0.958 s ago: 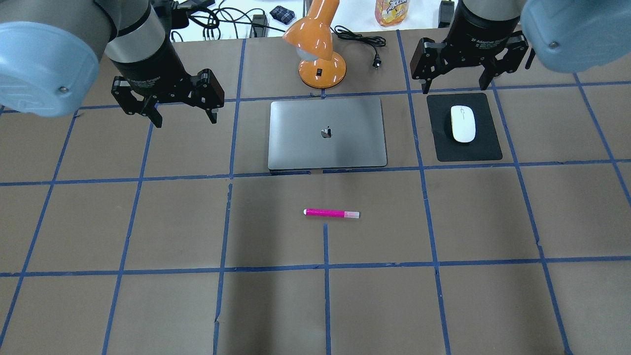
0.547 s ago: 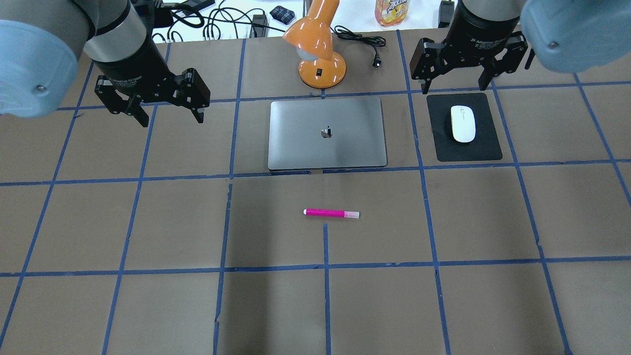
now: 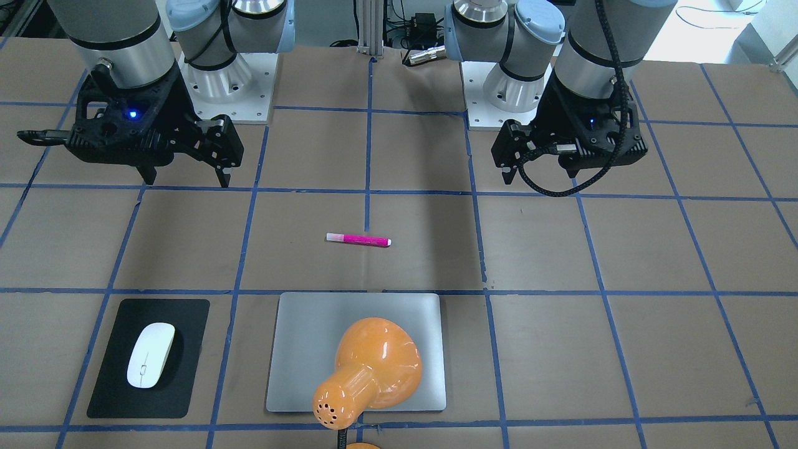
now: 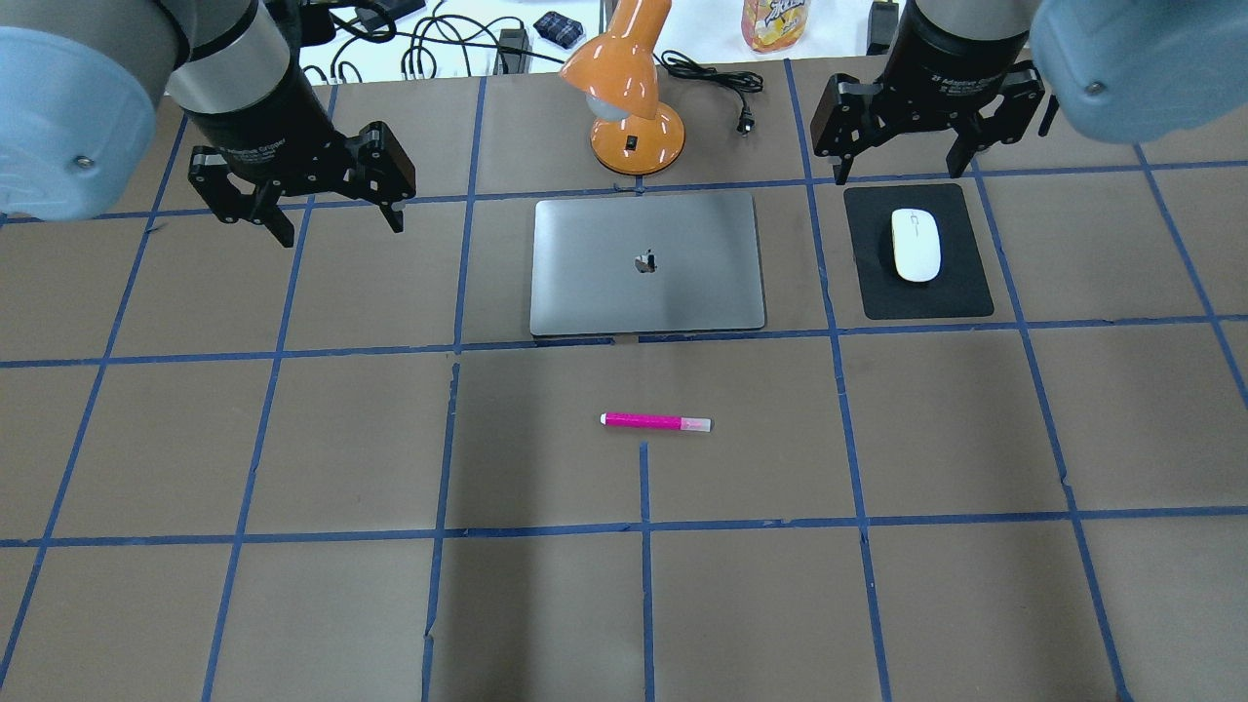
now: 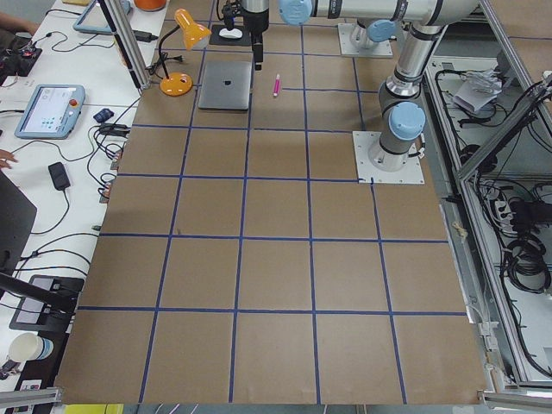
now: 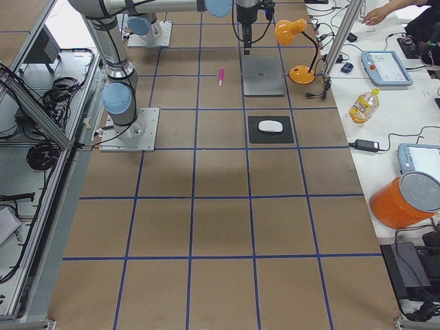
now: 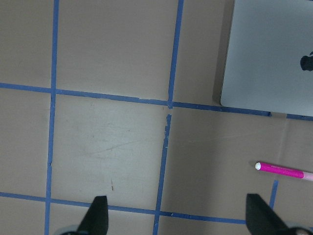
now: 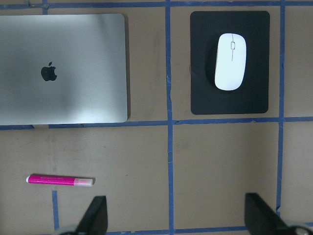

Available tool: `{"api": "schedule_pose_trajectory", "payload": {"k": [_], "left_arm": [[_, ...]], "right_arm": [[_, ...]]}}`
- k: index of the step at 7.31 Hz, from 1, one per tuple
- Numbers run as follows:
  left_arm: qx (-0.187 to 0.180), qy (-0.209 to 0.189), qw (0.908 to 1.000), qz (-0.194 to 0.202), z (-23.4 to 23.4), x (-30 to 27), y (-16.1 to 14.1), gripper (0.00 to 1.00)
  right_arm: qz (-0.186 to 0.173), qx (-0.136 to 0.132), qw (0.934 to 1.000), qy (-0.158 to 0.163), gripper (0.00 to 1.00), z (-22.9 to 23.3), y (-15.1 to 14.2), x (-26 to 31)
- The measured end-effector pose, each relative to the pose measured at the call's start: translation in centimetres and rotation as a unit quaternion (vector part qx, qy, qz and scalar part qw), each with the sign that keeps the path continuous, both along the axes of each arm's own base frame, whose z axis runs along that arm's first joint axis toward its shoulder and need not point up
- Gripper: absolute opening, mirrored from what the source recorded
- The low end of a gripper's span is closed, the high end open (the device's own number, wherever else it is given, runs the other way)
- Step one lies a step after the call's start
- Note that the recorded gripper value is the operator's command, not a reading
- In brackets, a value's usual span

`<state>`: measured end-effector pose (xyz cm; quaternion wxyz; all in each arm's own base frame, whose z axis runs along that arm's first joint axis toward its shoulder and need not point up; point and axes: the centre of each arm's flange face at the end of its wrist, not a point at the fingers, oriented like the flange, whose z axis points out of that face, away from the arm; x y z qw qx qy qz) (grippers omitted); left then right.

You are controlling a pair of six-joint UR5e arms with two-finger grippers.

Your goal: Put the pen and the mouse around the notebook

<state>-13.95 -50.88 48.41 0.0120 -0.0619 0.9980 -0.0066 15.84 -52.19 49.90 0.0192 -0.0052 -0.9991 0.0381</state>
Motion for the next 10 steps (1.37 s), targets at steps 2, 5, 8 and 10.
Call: {"api": "schedule_pose_trajectory", "payload": {"k": [2,5,8,10], "left_arm": [[-0.012,-0.003,0.9999,-0.001,1.0,0.1,0.3,1.00],[-0.009,-0.003,0.9999,-0.004,0.4,0.1,0.2,1.00],[-0.010,-0.001,0.9999,-0.004,-1.0,0.0,-0.8,1.00],[-0.019,-0.003,0.9998,-0.004,-0.2,0.0,-0.3,1.00]], "right_arm": [[0.000,0.000,1.0000,0.000,1.00,0.0,0.0,0.0],[0.000,0.001,1.0000,0.000,1.00,-0.1,0.0,0.0],[0.001,0.001,1.0000,0.000,1.00,-0.1,0.0,0.0],[0.001,0.001,1.0000,0.000,1.00,-0.1,0.0,0.0]]}}
